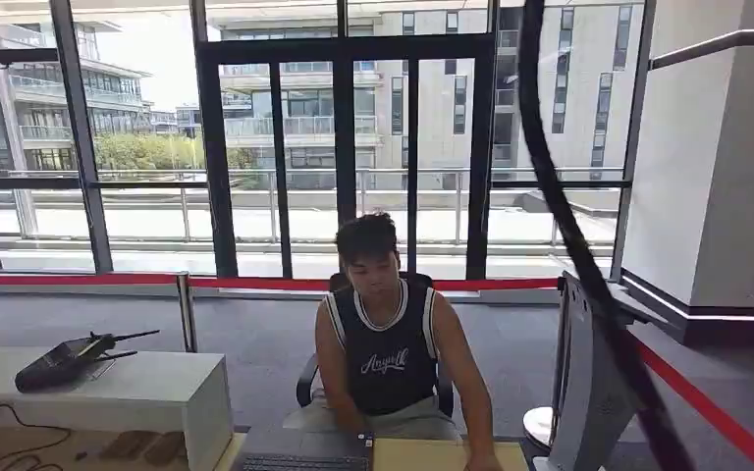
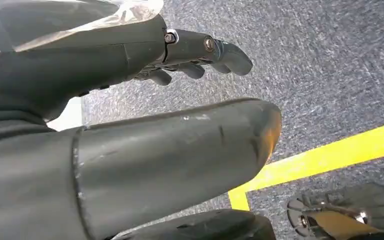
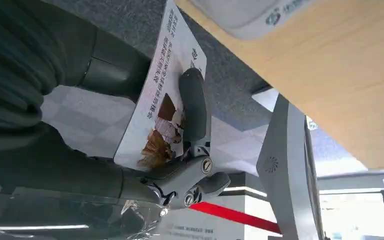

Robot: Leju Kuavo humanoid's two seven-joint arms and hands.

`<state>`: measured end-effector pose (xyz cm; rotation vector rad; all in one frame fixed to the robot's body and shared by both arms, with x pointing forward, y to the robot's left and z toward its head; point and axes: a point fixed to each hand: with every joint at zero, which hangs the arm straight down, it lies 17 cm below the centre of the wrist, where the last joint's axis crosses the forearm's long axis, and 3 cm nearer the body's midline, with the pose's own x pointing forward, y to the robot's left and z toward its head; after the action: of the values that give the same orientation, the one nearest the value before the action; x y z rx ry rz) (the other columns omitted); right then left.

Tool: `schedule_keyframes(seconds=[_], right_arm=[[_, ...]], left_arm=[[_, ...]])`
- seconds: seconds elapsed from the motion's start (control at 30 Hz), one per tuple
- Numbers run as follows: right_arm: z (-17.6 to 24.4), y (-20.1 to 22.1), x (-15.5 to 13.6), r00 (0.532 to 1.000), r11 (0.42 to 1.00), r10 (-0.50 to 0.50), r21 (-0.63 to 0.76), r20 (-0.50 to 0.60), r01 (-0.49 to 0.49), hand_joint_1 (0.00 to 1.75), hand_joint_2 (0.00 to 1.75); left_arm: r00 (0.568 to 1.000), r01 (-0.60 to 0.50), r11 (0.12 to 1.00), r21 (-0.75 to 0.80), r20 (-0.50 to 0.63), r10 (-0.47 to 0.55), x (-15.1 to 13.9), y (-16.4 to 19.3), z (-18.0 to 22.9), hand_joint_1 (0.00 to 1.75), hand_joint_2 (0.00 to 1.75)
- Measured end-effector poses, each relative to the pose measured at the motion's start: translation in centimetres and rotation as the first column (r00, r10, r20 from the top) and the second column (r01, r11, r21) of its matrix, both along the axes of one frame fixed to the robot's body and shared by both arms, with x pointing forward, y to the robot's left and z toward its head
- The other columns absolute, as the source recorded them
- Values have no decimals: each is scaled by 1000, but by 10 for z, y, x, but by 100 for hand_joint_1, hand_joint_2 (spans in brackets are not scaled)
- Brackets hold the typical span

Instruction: Pass the card to the sensor for recognition and then transmit it.

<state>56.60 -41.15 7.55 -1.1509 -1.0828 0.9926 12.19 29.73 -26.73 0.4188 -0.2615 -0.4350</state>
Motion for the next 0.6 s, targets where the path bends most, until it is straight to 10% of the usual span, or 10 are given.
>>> schedule_keyframes(seconds=[0.6], right_arm=[[186,54,74,959,990,116,-112,257,-89,175,175]], left_arm=[[997,70,997,-10,12,-70,5,-6,0,0,0]])
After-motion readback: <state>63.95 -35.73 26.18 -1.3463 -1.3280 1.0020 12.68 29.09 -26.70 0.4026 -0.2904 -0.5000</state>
